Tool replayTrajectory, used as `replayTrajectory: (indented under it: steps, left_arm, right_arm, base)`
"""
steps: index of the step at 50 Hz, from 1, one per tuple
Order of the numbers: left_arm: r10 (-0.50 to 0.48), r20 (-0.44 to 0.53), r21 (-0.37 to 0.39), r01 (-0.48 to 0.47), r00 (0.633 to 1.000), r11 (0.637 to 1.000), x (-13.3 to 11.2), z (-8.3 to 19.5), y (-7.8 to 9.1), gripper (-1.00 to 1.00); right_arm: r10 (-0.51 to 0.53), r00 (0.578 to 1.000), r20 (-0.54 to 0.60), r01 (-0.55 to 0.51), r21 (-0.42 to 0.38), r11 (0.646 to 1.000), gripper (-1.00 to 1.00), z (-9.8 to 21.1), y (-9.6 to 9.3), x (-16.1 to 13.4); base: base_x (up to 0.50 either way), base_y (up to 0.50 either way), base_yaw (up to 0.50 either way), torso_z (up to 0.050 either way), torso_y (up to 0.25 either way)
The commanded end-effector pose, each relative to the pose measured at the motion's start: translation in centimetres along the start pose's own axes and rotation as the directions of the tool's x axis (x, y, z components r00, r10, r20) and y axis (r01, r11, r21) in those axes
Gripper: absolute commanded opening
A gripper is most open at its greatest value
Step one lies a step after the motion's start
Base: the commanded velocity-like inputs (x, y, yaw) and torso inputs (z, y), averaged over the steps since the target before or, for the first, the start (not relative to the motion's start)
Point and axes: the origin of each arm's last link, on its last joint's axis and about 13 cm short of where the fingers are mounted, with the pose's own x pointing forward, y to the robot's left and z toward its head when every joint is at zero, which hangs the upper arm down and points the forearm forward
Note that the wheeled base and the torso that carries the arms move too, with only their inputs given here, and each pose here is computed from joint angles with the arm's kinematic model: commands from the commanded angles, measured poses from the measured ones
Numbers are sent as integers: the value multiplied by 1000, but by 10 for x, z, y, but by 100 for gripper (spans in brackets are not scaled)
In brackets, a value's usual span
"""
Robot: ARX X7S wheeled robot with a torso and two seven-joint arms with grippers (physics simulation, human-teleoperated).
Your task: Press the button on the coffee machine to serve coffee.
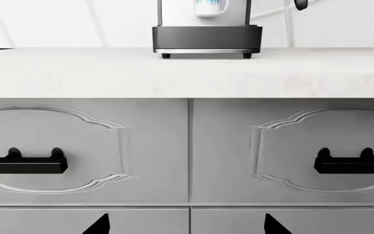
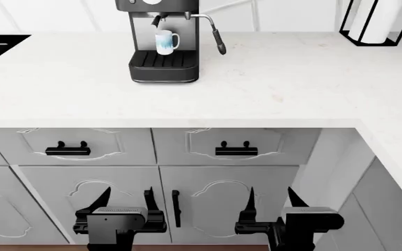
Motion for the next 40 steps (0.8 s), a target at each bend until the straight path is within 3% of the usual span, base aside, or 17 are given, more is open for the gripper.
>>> replayTrajectory:
  steps: [1,24,40]
  left_arm:
    - [-4,-1,6,4,1000,1000,-1,0,1,100]
    - [-4,7,22,4,1000,1000,0,1,-1,100]
    - [-2,3,26,2,1000,1000,0,1,0,100]
  right_arm:
    - [5,1000,-5,-5,0,1000,100,0,1,0]
    - [6,1000,-12,-6,5,1000,100,0,0,1]
    - [3,1000,-5,-3,3,1000,100,0,0,0]
  base:
    - [0,0,0,0,0]
    - [0,0,0,0,0]
    - [0,257,0,0,0]
